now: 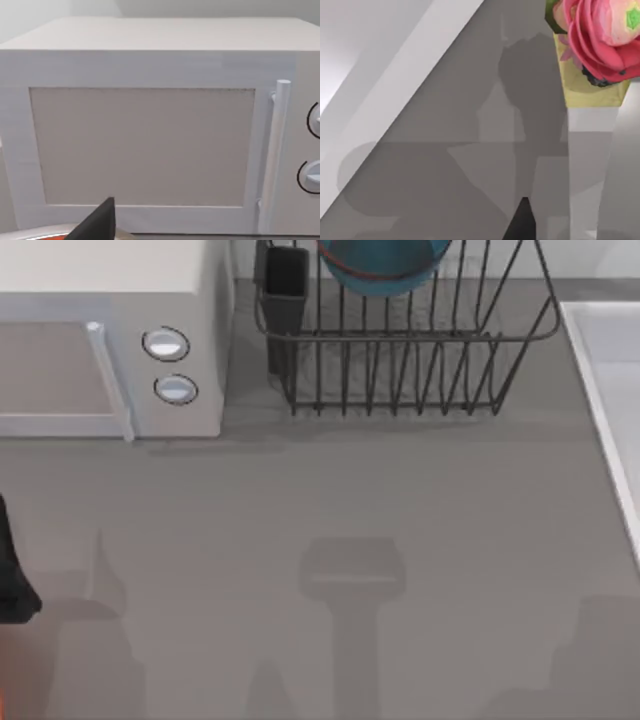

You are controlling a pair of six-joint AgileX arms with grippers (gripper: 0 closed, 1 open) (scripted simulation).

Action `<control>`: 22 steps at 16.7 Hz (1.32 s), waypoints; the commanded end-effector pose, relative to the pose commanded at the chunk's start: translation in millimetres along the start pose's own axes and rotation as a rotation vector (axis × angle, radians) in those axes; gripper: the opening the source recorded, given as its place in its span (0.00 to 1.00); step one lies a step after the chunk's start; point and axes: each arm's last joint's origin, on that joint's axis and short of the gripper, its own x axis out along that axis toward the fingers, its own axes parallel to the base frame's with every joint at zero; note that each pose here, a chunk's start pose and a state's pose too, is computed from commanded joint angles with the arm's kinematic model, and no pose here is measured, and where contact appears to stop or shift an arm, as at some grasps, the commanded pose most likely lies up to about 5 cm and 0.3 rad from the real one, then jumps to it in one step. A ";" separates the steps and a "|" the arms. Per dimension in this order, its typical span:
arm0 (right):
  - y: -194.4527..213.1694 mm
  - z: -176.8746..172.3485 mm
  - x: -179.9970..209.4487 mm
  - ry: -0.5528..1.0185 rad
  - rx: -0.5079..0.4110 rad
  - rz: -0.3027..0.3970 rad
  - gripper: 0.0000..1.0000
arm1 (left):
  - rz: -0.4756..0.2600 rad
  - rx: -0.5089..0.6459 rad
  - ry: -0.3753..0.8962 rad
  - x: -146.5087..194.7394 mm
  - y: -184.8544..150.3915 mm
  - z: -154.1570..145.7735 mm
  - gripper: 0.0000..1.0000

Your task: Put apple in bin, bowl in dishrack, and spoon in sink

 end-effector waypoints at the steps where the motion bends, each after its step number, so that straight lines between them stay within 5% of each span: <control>1: -0.5 -0.3 -10.9 0.011 0.000 -0.007 0.00 | 0.000 0.000 0.000 0.0 0.0 0.0 1.00; 6: -3.7 -3.5 -59.7 0.002 0.001 -0.002 0.00 | 0.000 0.000 0.000 0.0 0.0 0.0 1.00; 14: 0.2 1.4 -63.7 0.009 0.005 -0.005 0.00 | 0.000 0.000 0.000 0.0 0.0 0.0 1.00; 22: 72.4 80.7 -85.1 0.064 0.022 -0.044 0.00 | 0.000 0.000 0.000 0.0 0.0 0.0 1.00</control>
